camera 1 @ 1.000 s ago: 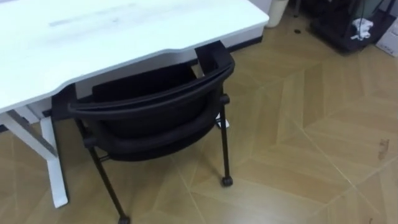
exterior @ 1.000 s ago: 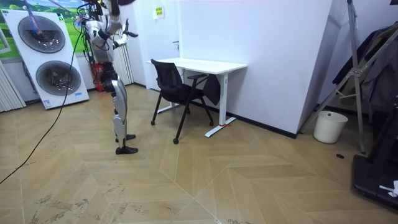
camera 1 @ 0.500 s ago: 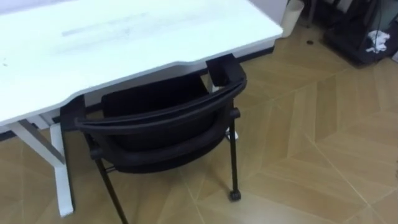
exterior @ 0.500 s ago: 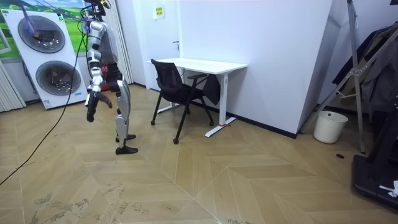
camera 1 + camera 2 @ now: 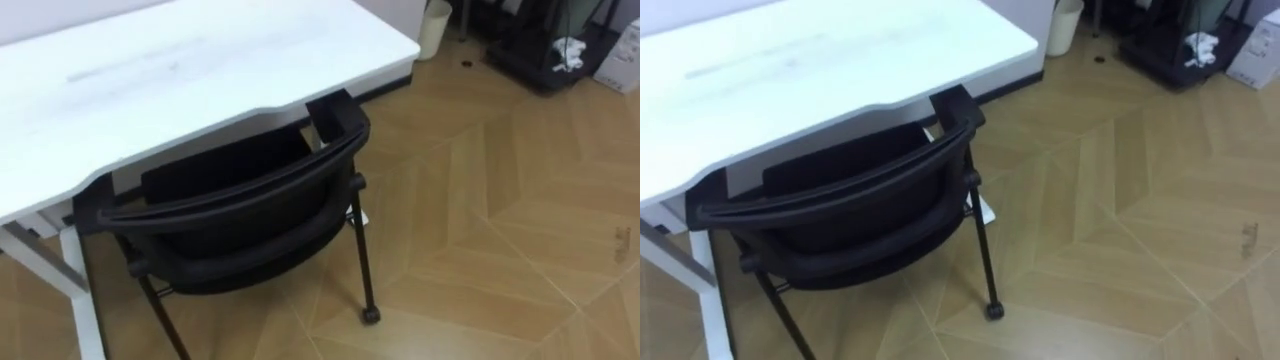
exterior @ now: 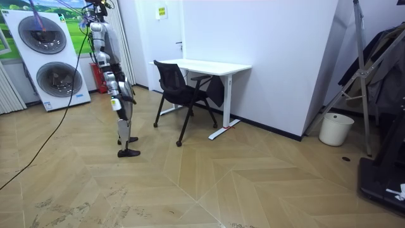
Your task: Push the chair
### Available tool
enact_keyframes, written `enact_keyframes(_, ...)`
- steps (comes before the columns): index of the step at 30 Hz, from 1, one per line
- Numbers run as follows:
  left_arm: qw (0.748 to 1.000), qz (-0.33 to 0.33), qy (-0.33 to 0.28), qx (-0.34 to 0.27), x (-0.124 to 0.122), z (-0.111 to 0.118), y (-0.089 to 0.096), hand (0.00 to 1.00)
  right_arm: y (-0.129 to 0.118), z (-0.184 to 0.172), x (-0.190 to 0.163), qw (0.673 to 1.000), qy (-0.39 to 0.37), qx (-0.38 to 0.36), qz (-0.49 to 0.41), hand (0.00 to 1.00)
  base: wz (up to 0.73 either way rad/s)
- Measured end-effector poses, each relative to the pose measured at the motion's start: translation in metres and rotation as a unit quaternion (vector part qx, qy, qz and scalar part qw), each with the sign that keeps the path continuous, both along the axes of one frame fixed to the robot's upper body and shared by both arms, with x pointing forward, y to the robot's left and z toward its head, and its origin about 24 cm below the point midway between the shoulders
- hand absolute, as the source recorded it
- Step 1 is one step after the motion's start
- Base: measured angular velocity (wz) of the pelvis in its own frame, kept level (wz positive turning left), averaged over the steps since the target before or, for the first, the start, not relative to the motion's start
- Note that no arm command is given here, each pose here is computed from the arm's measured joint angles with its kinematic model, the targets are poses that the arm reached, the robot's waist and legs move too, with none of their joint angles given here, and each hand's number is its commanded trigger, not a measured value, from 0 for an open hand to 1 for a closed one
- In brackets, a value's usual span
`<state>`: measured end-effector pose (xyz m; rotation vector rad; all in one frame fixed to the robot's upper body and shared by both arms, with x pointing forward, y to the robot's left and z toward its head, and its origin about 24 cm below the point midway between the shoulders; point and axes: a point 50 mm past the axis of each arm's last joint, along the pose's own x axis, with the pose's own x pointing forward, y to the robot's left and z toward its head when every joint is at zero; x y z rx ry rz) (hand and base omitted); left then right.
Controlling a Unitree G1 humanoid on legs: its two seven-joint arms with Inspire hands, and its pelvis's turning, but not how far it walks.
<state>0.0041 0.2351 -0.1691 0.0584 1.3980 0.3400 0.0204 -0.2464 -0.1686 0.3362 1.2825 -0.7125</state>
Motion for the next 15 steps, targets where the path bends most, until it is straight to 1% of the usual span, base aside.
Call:
enact_keyframes(2,1.000,-0.011,-0.020,-0.017,0.015,0.001,0.000,0.00,0.004,0.001,0.019,0.998,-0.022,0.009,0.056,0.00,-0.10)
enact_keyframes(5,0.999,-0.016,-0.027,-0.027,0.020,0.001,0.001,0.00,0.011,0.000,0.027,0.994,-0.033,0.027,0.103,0.00,-0.03)
enact_keyframes(11,0.998,-0.033,-0.030,-0.035,0.026,0.001,-0.001,0.00,0.017,-0.002,0.022,0.989,-0.028,0.055,0.133,0.00,-0.03)
enact_keyframes(15,0.998,-0.010,-0.042,-0.056,0.026,0.001,-0.001,0.00,0.019,-0.003,0.010,0.989,-0.022,0.068,0.129,0.00,0.00)
